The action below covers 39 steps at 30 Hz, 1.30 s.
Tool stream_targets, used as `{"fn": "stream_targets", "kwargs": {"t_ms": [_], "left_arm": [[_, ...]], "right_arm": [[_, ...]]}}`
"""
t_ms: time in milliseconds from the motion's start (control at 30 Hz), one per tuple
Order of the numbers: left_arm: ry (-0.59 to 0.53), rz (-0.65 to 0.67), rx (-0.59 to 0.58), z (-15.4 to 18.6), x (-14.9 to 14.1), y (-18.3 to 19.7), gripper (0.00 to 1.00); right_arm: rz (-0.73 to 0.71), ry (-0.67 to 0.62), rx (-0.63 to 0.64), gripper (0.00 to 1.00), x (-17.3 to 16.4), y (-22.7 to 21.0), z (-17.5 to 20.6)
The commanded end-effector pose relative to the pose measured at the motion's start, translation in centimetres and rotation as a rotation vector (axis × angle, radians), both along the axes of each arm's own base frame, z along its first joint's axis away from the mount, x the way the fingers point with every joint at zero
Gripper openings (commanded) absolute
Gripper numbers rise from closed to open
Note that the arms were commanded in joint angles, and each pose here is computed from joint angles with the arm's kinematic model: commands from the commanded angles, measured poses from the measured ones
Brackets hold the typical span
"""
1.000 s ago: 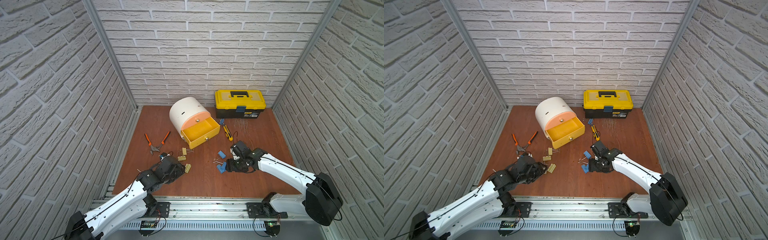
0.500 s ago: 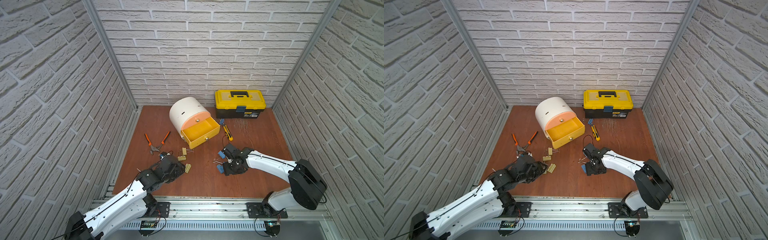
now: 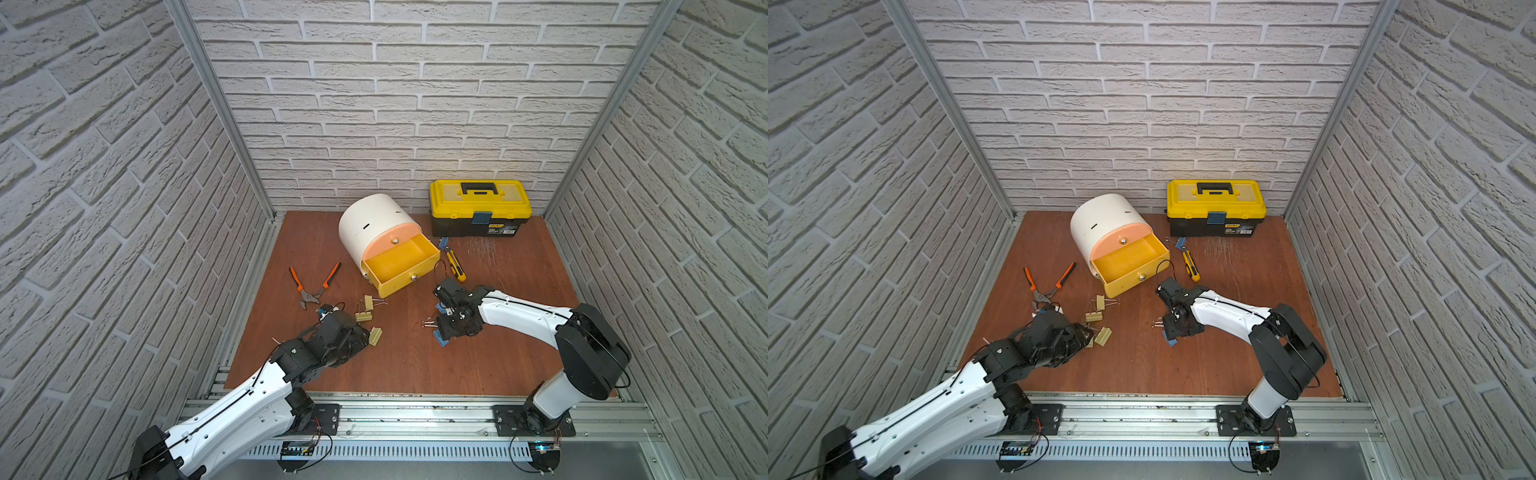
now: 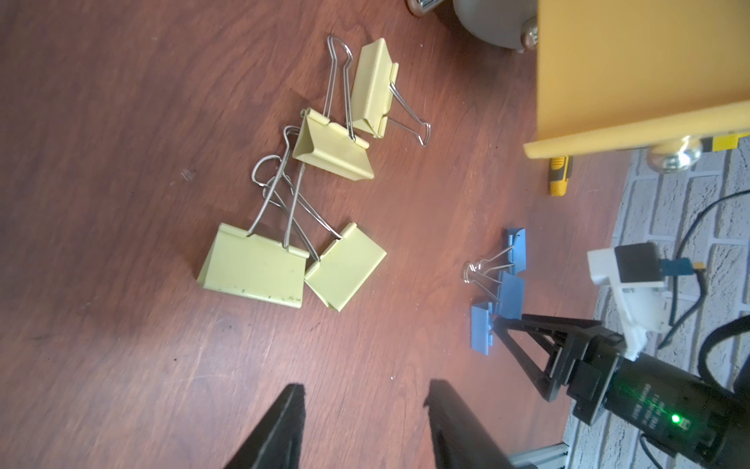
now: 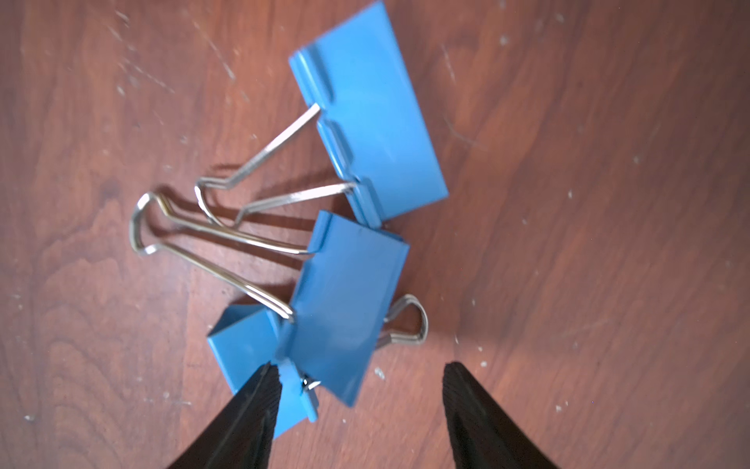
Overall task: Put the binder clips in the drawer according to color
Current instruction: Pick up the binder clip at the center of the board.
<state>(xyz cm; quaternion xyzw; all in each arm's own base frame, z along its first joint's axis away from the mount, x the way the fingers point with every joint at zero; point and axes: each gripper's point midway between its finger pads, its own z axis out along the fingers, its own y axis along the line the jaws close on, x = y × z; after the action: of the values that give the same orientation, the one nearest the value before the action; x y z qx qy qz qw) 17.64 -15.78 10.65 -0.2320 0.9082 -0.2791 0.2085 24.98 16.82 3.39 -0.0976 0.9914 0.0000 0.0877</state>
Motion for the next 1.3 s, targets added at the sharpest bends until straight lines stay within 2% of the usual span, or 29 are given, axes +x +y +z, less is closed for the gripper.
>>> {"fn": "stream_targets", "kwargs": {"t_ms": [0,333,733,1033,1267], "left_arm": [[-0.025,0.009,-0.007,1.0,0.4,-0.1,0.54],[-0.028,0.015,0.0,1.1,0.7,-0.3,0.54],[-0.03,0.003,0.001,1.5,1.6,-1.2,0.54],[-0.03,0.002,0.004,1.6,1.4,-1.1,0.54],[-0.038,0.012,0.0,1.8,1.1,-0.6,0.54]], "right_arm": [[0.048,-0.038,0.025,0.67,1.0,1.1,0.4],[-0.001,-0.006,0.122,0.62,0.3,2.4,-0.4],[-0.29,-0.027,0.109,0.65,-0.4,0.7,0.1],[-0.294,0.005,0.122,0.63,-0.9,1.6,-0.8],[-0.305,0.019,0.099,0.62,-3.0,0.4,-1.6]]}}
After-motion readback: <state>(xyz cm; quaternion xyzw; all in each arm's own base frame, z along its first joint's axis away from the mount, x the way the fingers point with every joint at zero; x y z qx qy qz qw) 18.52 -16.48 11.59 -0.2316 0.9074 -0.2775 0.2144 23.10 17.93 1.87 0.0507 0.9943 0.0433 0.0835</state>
